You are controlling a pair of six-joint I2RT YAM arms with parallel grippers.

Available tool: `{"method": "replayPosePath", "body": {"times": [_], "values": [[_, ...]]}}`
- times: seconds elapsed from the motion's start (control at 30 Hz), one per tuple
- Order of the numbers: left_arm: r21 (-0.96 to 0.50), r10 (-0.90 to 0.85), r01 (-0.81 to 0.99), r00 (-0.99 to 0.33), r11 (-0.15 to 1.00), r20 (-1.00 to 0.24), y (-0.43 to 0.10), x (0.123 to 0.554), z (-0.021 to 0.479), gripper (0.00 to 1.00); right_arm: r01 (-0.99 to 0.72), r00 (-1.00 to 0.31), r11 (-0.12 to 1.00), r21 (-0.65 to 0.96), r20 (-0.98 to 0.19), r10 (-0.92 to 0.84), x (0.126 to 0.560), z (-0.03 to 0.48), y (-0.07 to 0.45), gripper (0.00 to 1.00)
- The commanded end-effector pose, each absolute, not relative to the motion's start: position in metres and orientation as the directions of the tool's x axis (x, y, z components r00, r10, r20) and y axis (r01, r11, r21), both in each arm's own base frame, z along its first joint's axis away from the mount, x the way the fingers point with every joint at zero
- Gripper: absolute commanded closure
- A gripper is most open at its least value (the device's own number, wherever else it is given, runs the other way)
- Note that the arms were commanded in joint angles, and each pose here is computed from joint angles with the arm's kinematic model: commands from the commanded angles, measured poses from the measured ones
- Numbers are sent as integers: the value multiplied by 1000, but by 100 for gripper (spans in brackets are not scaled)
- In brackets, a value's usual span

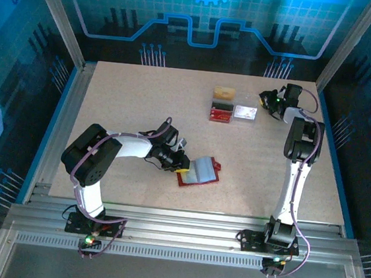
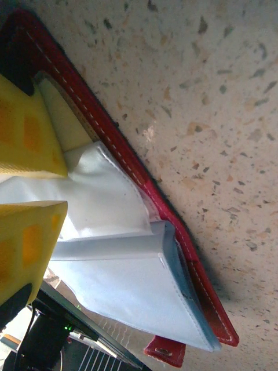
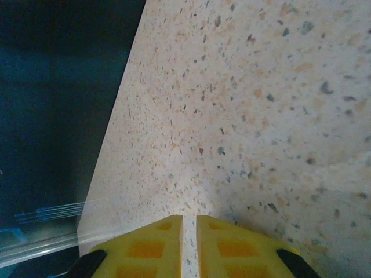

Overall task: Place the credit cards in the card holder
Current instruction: Rotate the storage box at the top-center of the table.

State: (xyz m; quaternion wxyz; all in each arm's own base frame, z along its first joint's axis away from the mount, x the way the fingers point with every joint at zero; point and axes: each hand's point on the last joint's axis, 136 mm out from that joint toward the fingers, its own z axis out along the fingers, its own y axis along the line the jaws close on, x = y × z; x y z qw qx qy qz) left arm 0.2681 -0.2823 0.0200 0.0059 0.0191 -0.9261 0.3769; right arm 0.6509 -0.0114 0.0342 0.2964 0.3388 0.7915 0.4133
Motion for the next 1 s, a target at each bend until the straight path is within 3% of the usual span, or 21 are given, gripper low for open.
{"method": "replayPosePath", "body": {"times": [0.0, 0.37, 0.77, 0.97], "values": [[-671, -16, -80, -995, 737, 100, -279, 248, 8, 81, 251, -653, 397, 883, -148, 743, 656, 25, 8, 87], [-674, -17, -79, -995, 735, 98, -279, 247, 9, 82, 174, -737, 407, 897, -155, 657, 620, 30, 39, 89], [-670, -17, -74, -996, 738, 91, -277, 245, 11, 82, 100, -777, 402, 910, -181, 603, 554, 54, 78, 89], [-674, -17, -63, -997, 736, 74, -276, 246, 16, 81, 88, -826, 461, 883, -194, 529, 527, 53, 120, 88]]}}
